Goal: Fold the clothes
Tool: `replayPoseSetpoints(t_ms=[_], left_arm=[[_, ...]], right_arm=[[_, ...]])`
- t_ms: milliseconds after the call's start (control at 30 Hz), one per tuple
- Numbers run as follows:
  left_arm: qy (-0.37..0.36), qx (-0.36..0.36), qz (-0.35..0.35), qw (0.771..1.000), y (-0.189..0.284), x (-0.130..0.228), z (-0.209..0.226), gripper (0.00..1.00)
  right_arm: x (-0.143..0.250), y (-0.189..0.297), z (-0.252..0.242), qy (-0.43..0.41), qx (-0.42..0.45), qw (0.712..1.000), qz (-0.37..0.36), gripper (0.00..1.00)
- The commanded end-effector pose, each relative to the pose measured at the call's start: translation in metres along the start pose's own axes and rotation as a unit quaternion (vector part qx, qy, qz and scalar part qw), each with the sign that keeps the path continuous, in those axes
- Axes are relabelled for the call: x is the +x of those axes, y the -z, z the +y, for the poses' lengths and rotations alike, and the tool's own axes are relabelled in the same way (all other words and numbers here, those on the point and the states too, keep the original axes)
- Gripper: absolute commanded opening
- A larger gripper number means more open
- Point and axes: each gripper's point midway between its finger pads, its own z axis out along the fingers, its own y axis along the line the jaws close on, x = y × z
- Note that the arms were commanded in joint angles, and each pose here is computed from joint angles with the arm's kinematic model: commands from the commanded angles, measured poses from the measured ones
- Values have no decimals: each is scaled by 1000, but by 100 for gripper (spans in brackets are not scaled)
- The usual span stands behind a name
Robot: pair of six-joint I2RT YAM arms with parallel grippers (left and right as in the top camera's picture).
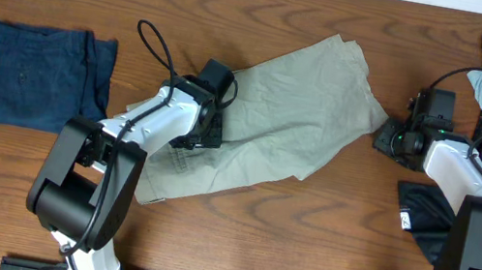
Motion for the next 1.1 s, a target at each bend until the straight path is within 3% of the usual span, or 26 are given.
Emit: replayPoseSetpoints(t_ms=[0, 333, 600, 733, 833, 1067], left_arm=[[-10, -14, 23, 1000, -18, 9, 4, 53], [-10, -14, 23, 1000, -18, 9, 4, 53], [-10, -14, 23, 1000, -18, 9, 4, 53], [-10, -14, 23, 1000, -18, 9, 4, 53], [-9, -14, 23, 1000, -18, 9, 4, 53], [-10, -14, 23, 1000, -18, 9, 4, 53]], right_arm=[[7, -8, 3, 18, 20, 1000, 1, 34], [26, -54, 25, 46, -1, 999, 20, 40], [-21, -31, 89, 62, -134, 988, -55, 41], [-36, -11, 124, 76, -214, 972, -62, 32], [-35, -8, 129, 78, -227, 969, -58, 1], [-34, 3, 137, 83, -250, 963, -52, 1]])
